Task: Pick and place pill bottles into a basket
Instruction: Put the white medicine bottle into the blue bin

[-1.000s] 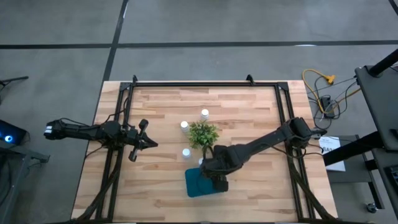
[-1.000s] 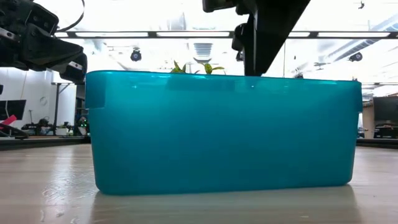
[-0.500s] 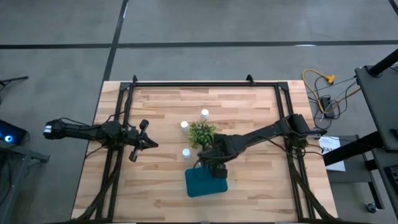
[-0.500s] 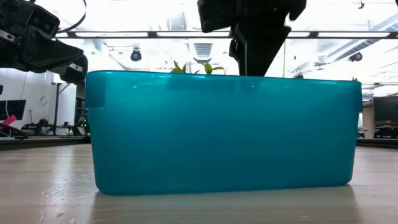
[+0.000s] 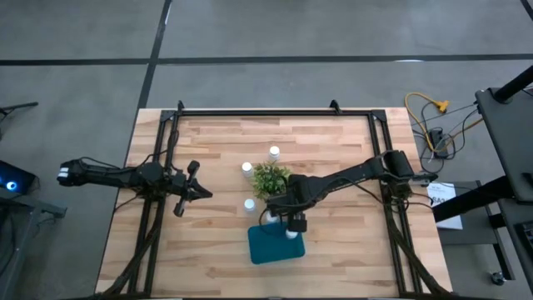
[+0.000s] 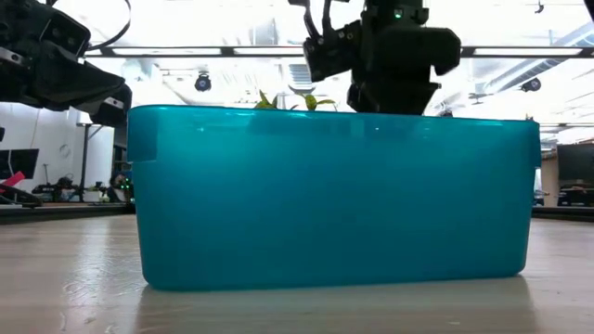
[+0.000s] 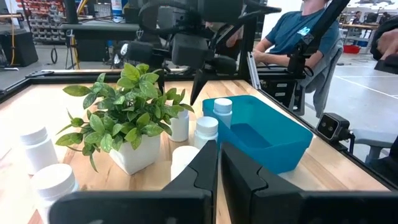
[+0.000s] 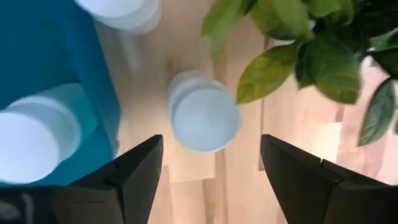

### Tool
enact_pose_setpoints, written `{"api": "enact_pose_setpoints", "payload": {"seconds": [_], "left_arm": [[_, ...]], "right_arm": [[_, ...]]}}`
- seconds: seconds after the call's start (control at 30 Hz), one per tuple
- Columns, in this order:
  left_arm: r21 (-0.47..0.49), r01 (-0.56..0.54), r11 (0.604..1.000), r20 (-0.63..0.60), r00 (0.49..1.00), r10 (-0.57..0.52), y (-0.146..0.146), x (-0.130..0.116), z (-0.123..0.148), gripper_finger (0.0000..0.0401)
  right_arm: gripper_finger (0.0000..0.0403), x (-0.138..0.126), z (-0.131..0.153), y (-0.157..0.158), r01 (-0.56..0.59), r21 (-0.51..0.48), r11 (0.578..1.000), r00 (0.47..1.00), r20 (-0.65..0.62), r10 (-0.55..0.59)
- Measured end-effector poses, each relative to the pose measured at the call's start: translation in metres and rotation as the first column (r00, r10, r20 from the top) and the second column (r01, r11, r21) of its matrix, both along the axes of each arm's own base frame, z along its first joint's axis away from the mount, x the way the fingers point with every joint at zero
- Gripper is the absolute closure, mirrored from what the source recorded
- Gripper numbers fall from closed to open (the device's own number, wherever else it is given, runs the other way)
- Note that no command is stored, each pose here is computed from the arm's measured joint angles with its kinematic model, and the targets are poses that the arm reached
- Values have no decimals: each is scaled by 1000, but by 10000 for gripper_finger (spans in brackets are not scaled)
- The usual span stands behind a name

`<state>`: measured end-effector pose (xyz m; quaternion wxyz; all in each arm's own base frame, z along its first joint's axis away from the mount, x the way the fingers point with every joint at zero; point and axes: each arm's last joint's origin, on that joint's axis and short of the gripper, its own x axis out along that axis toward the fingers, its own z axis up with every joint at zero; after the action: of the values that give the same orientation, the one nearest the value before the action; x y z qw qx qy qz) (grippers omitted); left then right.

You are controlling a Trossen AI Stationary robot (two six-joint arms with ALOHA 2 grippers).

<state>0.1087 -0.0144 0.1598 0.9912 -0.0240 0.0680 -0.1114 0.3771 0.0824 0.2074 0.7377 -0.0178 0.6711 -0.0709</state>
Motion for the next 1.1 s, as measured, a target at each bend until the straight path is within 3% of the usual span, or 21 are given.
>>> {"api": "enact_pose_setpoints", "payload": {"seconds": [1.1], "left_arm": [[-3,-1,1000,-1,1000,1,0,0,0,400]], "right_arm": [[168,4,-19,-3,-21,10,1000,997,71,20]]}}
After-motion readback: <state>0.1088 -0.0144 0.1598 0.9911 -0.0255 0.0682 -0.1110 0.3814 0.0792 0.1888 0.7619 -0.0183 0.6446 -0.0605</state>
